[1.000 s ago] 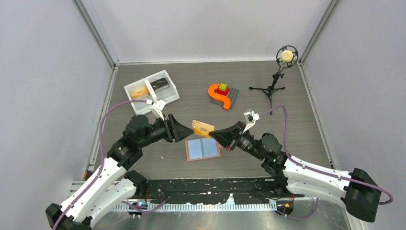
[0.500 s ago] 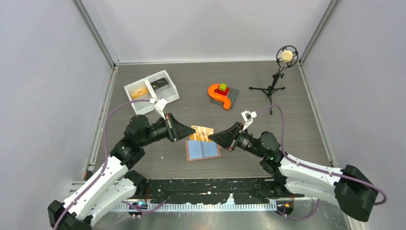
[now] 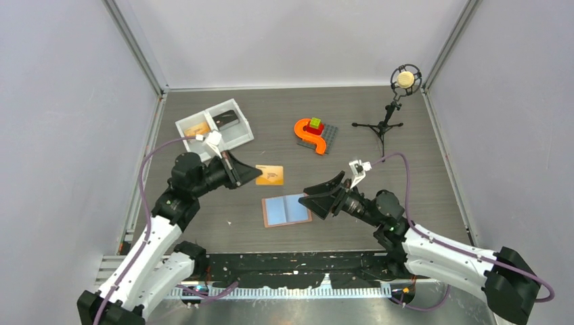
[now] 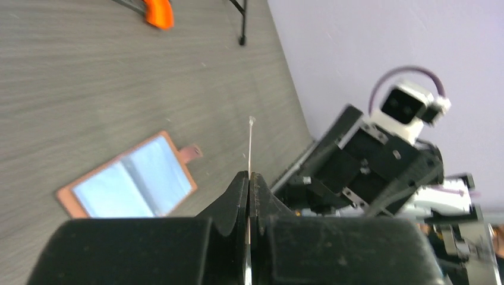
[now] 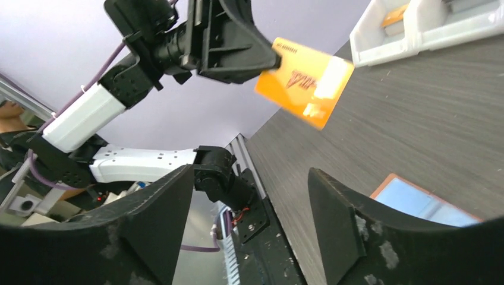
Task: Take the credit cards out of the card holder
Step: Place the credit card in the storage box.
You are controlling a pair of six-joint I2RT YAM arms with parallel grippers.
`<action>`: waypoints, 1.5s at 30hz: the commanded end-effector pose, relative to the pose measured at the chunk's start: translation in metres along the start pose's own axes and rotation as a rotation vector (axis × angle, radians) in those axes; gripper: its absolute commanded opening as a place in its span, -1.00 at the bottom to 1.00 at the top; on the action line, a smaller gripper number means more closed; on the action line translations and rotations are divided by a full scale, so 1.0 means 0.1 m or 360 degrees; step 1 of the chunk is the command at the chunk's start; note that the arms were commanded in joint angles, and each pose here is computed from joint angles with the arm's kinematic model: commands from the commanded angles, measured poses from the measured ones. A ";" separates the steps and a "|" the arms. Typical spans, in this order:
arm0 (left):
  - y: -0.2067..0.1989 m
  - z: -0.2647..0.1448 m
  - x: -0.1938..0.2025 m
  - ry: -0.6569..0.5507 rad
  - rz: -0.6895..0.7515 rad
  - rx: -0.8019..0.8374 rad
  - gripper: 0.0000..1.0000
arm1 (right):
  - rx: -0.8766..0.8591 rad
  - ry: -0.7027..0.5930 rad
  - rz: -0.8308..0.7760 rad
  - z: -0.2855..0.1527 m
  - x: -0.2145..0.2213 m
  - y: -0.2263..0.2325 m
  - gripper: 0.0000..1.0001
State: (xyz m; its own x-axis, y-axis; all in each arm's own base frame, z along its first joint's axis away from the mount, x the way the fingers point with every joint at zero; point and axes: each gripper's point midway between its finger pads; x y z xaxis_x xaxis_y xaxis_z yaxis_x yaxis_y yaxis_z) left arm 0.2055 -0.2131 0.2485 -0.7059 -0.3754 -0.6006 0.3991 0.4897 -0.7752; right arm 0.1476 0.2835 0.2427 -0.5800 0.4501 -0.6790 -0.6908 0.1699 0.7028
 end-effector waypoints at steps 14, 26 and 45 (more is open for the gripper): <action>1.32 -0.61 -1.81 -0.0540 -0.0077 -0.0848 -1.00 | 0.0221 -0.0009 -0.0280 -0.24 -0.15 -0.11 0.91; 2.42 -0.69 -2.54 -0.0529 -0.0253 -0.1158 -1.00 | 0.0324 0.0009 -0.0401 -0.23 -0.21 -0.22 0.91; 3.36 -0.45 -2.68 -0.0421 -0.0406 -0.1260 -1.00 | 0.0557 -0.0110 -0.0533 -0.17 -0.46 -0.46 0.91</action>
State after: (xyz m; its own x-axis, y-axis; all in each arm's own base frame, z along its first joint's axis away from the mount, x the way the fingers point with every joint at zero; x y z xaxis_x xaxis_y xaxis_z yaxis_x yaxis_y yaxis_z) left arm 0.4900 0.0802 0.1471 -0.5476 -0.6748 -0.4948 -0.3698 0.7256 -0.5803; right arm 0.1838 0.2484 0.2085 -0.4112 0.3077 -0.8581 -0.6528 0.5576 0.5128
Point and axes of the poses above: each gripper's point midway between its finger pads, its own z axis out along the fingers, its own y axis along the line the jaws close on, x = y × z, and after that the axes turned 2 degrees about z, right-handed
